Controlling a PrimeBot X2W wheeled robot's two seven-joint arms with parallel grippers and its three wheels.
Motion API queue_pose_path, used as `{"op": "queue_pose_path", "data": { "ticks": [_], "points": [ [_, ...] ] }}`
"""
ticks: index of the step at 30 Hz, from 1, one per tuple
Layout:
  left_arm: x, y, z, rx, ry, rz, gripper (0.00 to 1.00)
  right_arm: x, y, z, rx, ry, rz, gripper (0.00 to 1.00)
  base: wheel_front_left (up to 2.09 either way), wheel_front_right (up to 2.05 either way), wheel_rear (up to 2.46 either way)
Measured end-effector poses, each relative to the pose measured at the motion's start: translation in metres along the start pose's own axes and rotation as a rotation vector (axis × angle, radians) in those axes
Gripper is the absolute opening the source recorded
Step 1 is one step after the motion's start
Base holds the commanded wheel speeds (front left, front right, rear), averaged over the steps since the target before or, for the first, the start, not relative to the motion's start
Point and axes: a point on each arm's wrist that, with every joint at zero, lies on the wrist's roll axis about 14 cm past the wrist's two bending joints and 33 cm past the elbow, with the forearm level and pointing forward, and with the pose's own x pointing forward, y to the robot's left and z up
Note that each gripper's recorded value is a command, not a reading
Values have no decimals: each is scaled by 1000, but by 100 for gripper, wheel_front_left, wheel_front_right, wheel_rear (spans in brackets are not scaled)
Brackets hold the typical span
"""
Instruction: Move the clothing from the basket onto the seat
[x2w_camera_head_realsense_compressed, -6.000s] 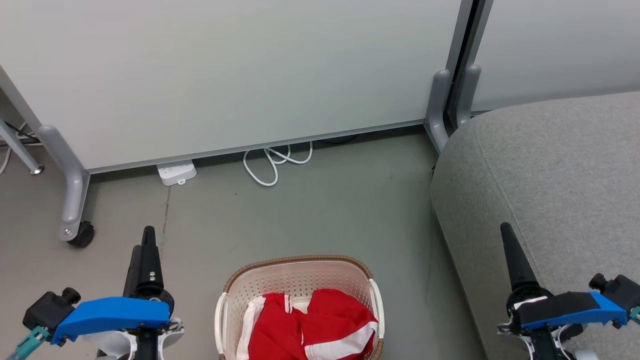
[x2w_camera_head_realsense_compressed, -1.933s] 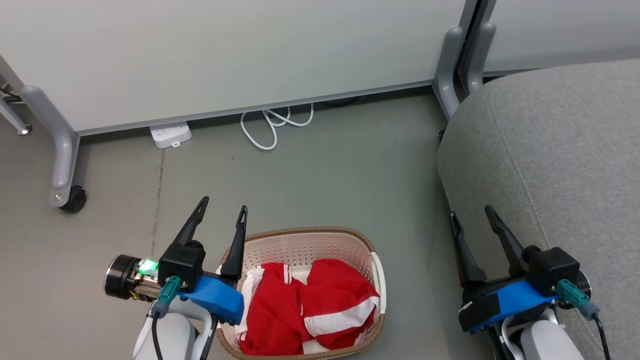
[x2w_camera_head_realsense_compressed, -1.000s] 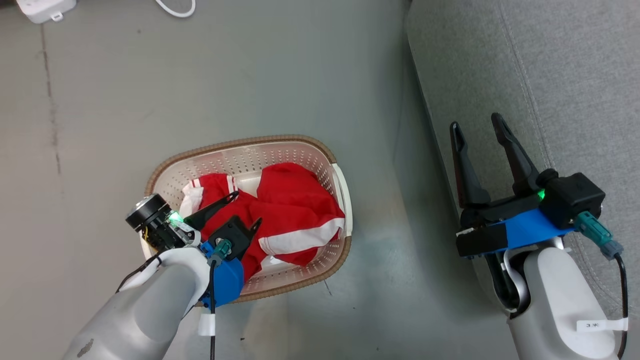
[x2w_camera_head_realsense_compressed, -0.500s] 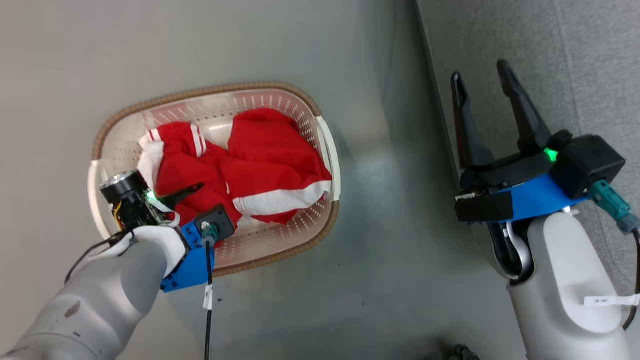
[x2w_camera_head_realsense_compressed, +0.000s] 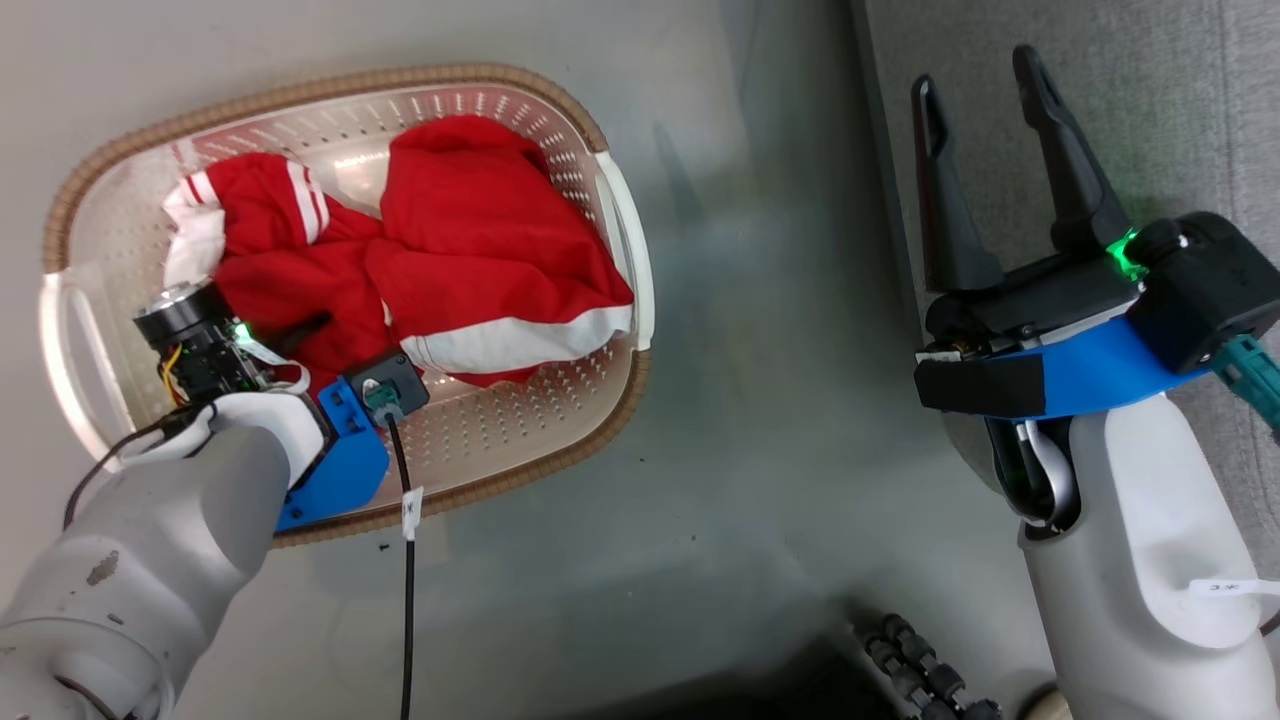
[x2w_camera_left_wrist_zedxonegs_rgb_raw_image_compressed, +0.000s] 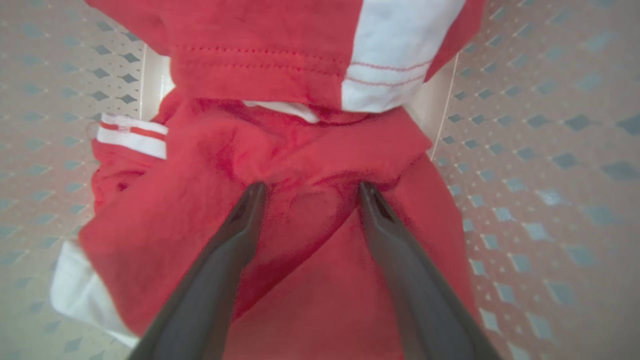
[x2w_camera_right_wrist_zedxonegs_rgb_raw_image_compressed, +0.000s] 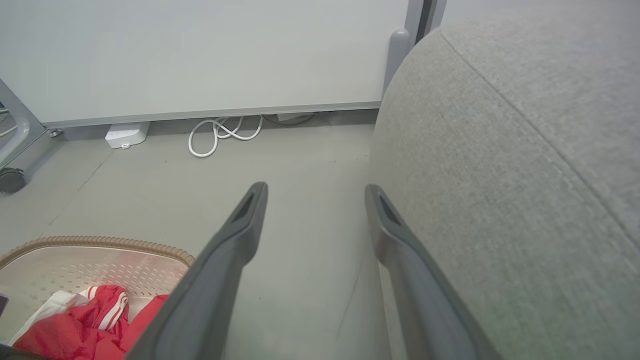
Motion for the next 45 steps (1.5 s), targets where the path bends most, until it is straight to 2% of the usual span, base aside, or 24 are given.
{"op": "queue_pose_path", "data": {
  "ticks": [10,19,20,21,22,35,45],
  "points": [
    [30,-8,-28,12,123,-52,100,5,-4,-26,-24,35,-1,100,0,0,0],
    [43,-9,-31,7,139,-66,100,6,-7,-36,-34,49,-4,100,0,0,0],
    [43,-9,-31,8,141,-66,34,6,-7,-36,-34,48,-4,100,0,0,0],
    [43,-9,-31,12,140,-66,4,7,-7,-36,-35,47,-4,100,0,0,0],
    [43,-9,-30,14,137,-65,0,7,-7,-35,-35,45,-4,100,0,0,0],
    [32,1,-23,15,119,-35,0,8,-5,-28,-30,34,-3,100,0,0,0],
    [8,15,6,-34,42,24,0,8,-2,-1,-36,-20,-1,100,0,0,0]
  ]
}}
